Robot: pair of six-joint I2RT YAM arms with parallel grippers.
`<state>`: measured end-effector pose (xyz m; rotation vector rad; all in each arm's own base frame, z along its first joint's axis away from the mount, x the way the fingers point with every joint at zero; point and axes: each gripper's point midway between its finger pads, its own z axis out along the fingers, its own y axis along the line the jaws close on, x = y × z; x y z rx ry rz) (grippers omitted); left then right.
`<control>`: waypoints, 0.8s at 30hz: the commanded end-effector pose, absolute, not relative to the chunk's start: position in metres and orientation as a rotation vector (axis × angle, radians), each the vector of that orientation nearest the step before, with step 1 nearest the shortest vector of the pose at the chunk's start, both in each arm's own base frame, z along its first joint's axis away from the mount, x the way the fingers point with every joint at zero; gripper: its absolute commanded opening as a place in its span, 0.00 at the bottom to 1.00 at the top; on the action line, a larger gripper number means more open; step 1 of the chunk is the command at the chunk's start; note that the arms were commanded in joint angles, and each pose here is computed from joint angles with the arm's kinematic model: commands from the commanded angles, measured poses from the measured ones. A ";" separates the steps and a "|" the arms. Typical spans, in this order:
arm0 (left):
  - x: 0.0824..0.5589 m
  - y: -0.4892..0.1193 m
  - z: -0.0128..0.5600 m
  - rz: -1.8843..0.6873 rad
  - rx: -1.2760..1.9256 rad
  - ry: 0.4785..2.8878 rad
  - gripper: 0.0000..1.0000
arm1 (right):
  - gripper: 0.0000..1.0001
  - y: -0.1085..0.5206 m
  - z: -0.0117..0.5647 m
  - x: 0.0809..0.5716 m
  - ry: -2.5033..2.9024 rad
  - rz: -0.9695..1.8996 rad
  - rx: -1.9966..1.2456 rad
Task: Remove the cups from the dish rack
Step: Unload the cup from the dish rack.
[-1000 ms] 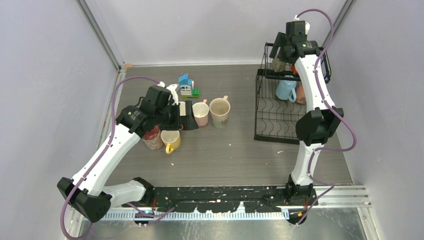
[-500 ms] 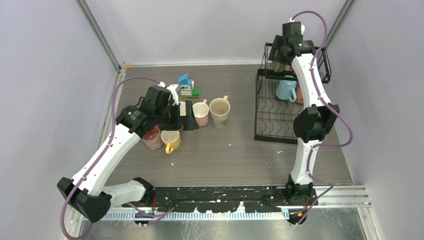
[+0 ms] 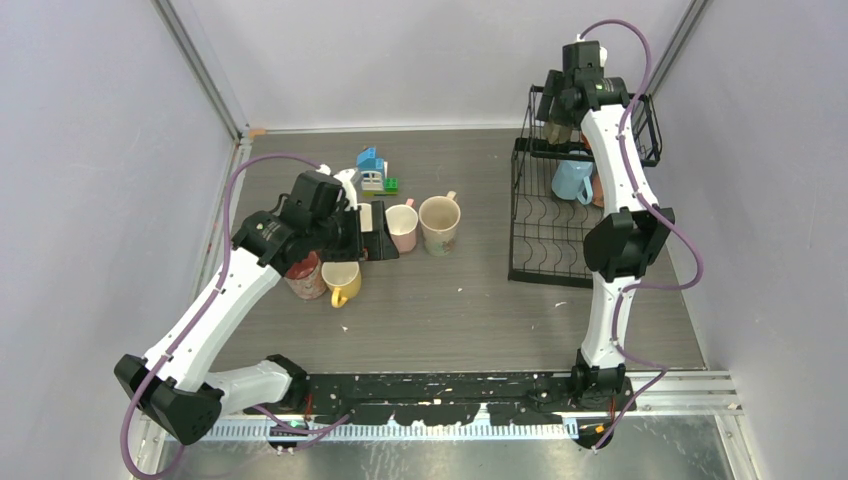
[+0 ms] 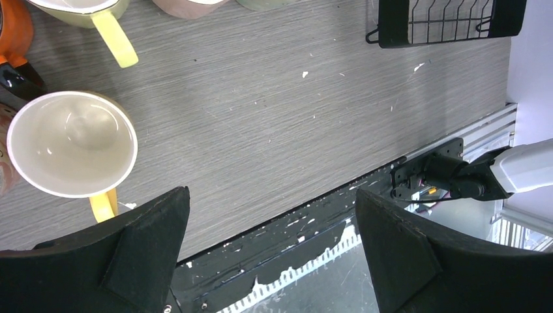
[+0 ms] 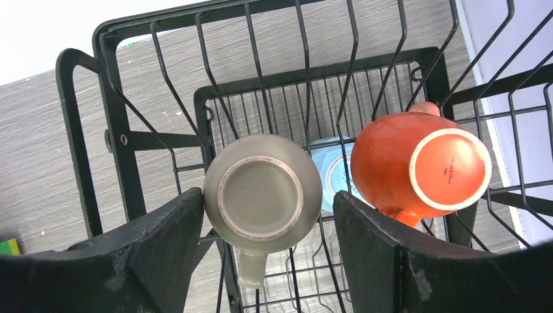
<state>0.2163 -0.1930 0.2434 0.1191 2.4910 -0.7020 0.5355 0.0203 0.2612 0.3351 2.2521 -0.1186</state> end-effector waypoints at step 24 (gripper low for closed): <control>0.217 -0.204 0.255 -0.769 0.128 2.451 1.00 | 0.65 0.029 0.269 0.527 2.260 -0.075 0.323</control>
